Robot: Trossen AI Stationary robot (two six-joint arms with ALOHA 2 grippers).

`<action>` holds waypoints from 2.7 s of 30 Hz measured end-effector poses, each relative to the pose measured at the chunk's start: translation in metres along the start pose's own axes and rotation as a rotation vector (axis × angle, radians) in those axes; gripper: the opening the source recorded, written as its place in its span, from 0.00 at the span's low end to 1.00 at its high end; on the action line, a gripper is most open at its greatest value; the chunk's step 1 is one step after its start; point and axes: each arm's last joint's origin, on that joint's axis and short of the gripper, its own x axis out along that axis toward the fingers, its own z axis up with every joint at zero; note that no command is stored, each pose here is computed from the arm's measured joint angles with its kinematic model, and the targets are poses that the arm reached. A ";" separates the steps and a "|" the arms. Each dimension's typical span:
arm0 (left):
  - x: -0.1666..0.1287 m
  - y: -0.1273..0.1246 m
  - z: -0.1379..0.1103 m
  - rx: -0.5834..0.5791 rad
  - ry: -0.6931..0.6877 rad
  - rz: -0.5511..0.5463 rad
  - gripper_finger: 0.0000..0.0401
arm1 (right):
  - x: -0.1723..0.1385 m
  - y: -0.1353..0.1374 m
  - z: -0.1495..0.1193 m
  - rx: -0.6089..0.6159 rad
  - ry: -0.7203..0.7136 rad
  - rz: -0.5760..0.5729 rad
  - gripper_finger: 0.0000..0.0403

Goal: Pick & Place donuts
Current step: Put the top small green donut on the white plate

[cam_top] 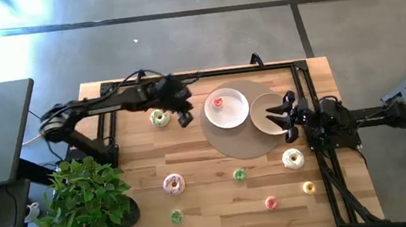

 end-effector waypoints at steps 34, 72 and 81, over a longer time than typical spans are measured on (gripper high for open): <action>0.005 -0.002 -0.060 -0.014 -0.140 -0.241 0.13 | 0.135 0.119 -0.080 0.063 1.005 0.272 0.29; 0.005 -0.002 -0.060 -0.013 -0.146 -0.243 0.13 | 0.110 0.111 -0.121 0.129 0.970 0.127 0.29; 0.005 -0.002 -0.060 -0.012 -0.149 -0.243 0.13 | 0.115 0.114 -0.115 0.017 0.896 0.166 0.19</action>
